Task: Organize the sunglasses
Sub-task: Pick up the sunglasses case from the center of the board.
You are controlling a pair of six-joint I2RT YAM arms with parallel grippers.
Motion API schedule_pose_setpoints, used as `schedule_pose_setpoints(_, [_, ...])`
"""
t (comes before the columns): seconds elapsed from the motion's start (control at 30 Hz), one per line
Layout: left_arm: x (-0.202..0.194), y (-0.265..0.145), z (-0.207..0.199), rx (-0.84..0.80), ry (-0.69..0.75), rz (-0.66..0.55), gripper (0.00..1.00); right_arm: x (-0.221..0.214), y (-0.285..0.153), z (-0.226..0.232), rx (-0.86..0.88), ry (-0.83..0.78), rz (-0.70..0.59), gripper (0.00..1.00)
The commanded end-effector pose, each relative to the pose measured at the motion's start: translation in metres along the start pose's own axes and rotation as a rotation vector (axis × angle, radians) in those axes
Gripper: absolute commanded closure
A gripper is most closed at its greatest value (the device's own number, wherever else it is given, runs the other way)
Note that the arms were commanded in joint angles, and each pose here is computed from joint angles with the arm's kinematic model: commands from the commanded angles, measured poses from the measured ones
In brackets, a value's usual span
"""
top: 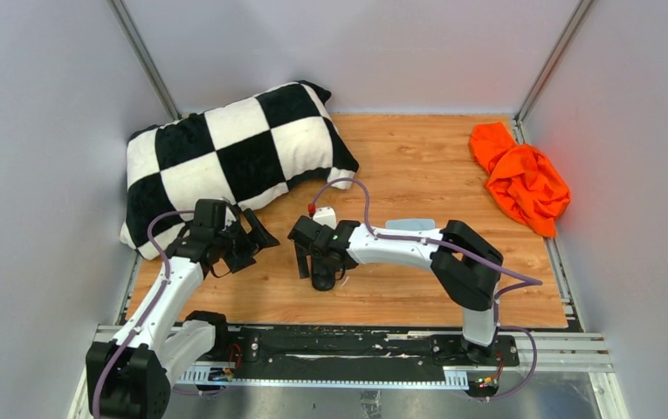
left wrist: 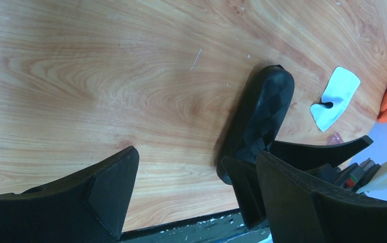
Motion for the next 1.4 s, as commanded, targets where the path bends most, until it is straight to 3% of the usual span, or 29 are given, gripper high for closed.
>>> schedule_pose_setpoints(0.0, [-0.004,0.002,0.002,-0.022,-0.02,0.024,0.09,-0.005,0.001,-0.009,-0.115,-0.006,0.033,0.09])
schedule_pose_setpoints(0.17, [-0.004,0.002,0.007,0.01,-0.041,0.006,0.09,-0.007,0.001,-0.012,-0.125,-0.016,0.031,0.2])
schedule_pose_setpoints(0.43, [0.002,-0.001,0.002,0.002,-0.043,-0.031,0.06,-0.009,0.01,-0.008,-0.066,-0.077,0.029,0.18])
schedule_pose_setpoints(0.6, [0.002,0.0,0.003,-0.008,-0.011,-0.035,0.04,-0.009,0.008,-0.012,-0.048,-0.079,0.008,0.44])
schedule_pose_setpoints(0.73, [0.004,-0.001,0.005,0.0,-0.005,-0.06,0.01,-0.008,0.0,-0.021,0.009,-0.078,-0.009,0.5])
schedule_pose_setpoints(0.8, [0.003,-0.002,0.006,0.007,-0.025,-0.062,0.0,-0.007,-0.007,-0.023,0.117,-0.084,-0.042,0.5])
schedule_pose_setpoints(0.9, [-0.004,0.0,-0.004,-0.071,0.027,0.037,0.0,-0.001,-0.023,-0.029,0.343,-0.042,-0.119,0.5])
schedule_pose_setpoints(1.07, [-0.015,-0.002,-0.035,-0.367,0.11,0.17,0.0,0.008,-0.05,-0.056,0.744,0.123,-0.219,0.51])
schedule_pose_setpoints(1.2, [-0.025,-0.013,-0.054,-0.578,0.13,0.267,0.0,0.014,-0.078,-0.073,0.971,0.185,-0.287,0.51])
schedule_pose_setpoints(1.37, [-0.028,-0.028,-0.068,-0.659,0.178,0.309,0.0,0.028,-0.11,-0.075,1.164,0.258,-0.325,0.51])
Point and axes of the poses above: each gripper's point midway between its finger pads, its own y axis out along the fingers, its own z axis along the line the jaws close on, x = y × z, the point moved 6 cm from there along -y, back along the fingers, and after that the axes turned 14 degrees about -y, right-handed, at the moved point
